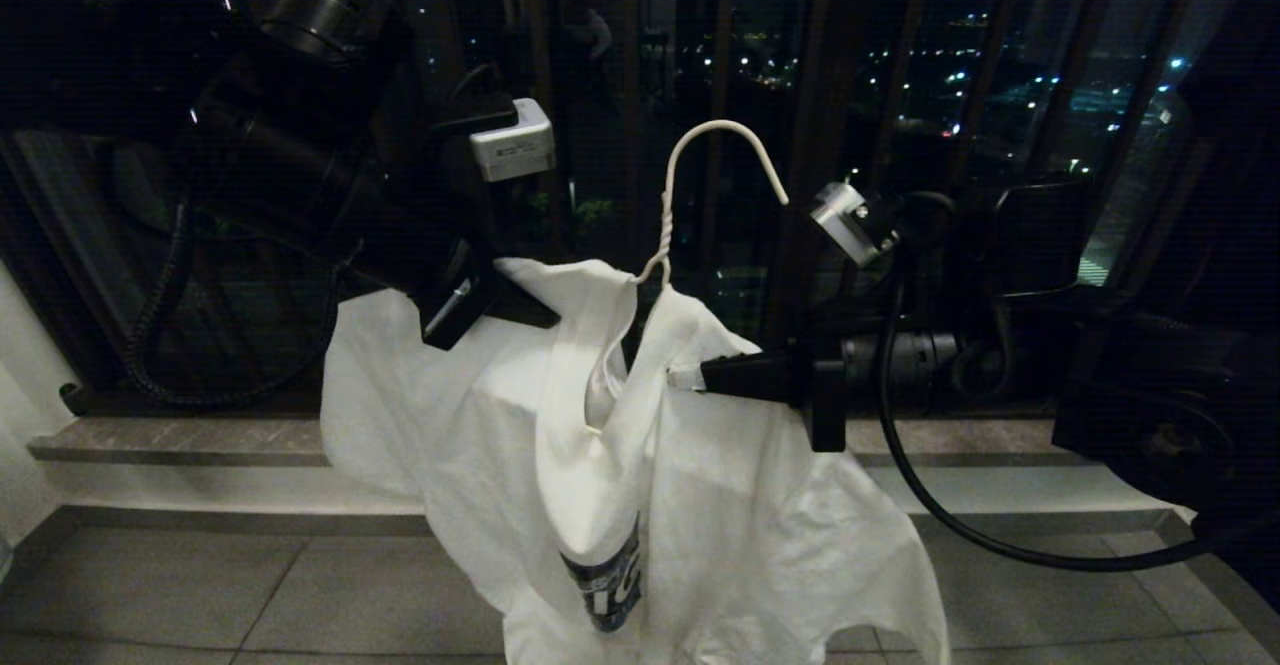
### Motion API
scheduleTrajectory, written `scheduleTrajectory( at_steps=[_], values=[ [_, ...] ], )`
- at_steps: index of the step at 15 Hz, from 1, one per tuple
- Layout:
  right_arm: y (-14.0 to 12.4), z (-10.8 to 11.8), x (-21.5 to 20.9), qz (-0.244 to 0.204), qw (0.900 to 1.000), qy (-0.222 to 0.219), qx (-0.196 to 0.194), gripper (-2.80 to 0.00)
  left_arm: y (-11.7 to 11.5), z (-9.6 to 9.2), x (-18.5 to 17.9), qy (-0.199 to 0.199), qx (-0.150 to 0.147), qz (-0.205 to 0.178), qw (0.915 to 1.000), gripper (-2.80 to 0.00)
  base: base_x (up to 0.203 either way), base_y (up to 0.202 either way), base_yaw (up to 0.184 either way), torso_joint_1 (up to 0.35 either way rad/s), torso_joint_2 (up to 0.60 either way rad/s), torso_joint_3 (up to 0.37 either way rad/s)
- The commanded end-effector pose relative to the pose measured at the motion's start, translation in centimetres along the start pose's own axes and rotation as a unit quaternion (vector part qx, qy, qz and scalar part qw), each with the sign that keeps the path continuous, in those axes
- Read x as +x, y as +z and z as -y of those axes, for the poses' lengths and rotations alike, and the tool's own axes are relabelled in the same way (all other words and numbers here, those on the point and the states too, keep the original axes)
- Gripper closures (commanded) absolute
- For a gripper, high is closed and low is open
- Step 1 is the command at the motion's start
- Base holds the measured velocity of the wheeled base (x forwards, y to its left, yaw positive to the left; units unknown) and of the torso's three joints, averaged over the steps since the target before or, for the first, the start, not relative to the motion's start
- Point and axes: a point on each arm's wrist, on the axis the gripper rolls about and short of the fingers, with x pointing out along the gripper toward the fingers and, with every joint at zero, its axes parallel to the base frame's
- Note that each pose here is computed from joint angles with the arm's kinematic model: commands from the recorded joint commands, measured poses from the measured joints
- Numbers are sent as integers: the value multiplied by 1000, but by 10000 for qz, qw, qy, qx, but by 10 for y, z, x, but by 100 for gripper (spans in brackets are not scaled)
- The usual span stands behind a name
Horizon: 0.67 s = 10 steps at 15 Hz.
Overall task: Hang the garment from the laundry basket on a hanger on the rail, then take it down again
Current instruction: Hang the clothes rack on the clothesline
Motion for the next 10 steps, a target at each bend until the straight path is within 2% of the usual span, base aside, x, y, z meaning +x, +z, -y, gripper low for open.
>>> scheduleTrajectory(
  at_steps=[1,4,5,6,10],
  values=[
    [0,1,0,4,10000,29,-7,0,0,0,1,-6,-2,-7,10000,0,0,0,0,0,0,0],
    [0,2,0,6,10000,14,-6,0,-3,-3,10,-69,-54,-82,9999,0,0,0,0,0,0,0],
    [0,2,0,16,10000,7,-18,0,0,-1,2,-12,-14,-14,10000,0,0,0,0,0,0,0],
    [0,3,1,34,10000,-15,-35,-280,0,0,0,10,2,12,10000,0,0,0,0,0,0,0],
    [-2,6,3,28,10000,-31,-21,-280,2,0,-4,58,15,48,10000,0,0,0,0,0,0,0]
  ],
)
